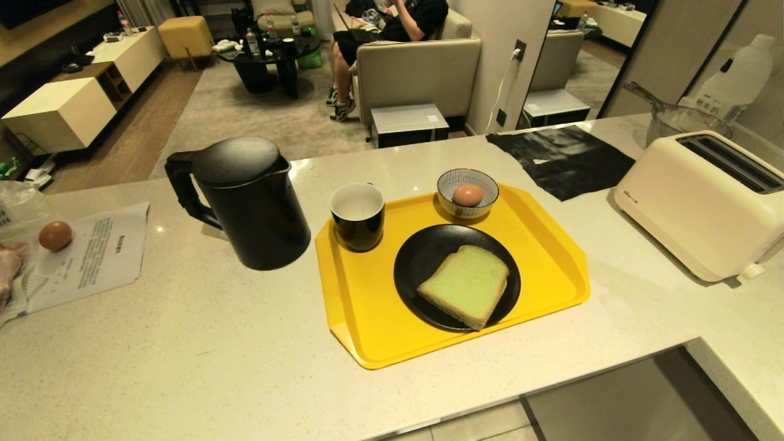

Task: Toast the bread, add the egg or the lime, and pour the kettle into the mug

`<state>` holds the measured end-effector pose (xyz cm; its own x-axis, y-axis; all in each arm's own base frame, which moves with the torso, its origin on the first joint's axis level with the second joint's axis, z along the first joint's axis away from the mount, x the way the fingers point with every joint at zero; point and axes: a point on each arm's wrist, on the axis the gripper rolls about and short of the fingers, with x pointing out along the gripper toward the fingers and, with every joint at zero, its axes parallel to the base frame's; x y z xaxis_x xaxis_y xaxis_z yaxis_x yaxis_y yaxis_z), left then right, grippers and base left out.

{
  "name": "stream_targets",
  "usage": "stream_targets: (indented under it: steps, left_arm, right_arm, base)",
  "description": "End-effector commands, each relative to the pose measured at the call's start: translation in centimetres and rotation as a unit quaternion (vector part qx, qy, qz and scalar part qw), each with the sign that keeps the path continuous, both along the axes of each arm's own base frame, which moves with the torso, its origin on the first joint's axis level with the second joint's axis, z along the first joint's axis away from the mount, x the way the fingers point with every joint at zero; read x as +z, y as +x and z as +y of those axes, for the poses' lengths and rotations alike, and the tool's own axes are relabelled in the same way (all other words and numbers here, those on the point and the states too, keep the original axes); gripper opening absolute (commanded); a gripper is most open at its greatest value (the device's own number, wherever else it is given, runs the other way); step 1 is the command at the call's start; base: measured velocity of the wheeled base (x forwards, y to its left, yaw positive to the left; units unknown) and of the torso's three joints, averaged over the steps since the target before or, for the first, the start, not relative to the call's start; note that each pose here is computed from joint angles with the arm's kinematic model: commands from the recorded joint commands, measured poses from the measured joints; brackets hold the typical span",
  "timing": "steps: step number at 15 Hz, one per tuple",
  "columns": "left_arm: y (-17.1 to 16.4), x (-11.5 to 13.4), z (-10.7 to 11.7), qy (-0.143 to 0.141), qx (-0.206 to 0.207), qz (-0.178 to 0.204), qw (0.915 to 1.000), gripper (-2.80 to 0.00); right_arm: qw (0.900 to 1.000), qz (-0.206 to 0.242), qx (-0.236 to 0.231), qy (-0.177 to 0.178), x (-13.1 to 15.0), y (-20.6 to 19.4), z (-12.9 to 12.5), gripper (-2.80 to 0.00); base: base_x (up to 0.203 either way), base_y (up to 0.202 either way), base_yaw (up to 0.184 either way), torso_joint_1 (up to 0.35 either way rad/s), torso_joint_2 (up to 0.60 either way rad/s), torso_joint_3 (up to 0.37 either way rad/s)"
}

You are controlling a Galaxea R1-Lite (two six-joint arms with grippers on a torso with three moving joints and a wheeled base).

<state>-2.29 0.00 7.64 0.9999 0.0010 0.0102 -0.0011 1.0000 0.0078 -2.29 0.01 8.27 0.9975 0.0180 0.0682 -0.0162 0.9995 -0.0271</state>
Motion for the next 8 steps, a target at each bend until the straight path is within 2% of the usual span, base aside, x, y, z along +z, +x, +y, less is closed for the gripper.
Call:
stream_targets:
  steps: [1,8]
  left_arm:
    - [0.00,0.00,0.00,0.000,0.000,0.000,1.0000,-2.80]
    - [0.00,0.00,0.00,0.000,0.000,0.000,1.0000,-2.80]
  right_arm:
    - [1.000,0.013,0.000,-0.001,-0.72,0.21,0.00,-2.80]
    - [1.000,0.013,-0.001,0.007,-0.70,0.21,-0.01,-2.80]
  base:
    - [0.000,0.000,0.000,0.000,0.00,0.000]
    - [0.000,0.000,0.000,0.000,0.00,0.000]
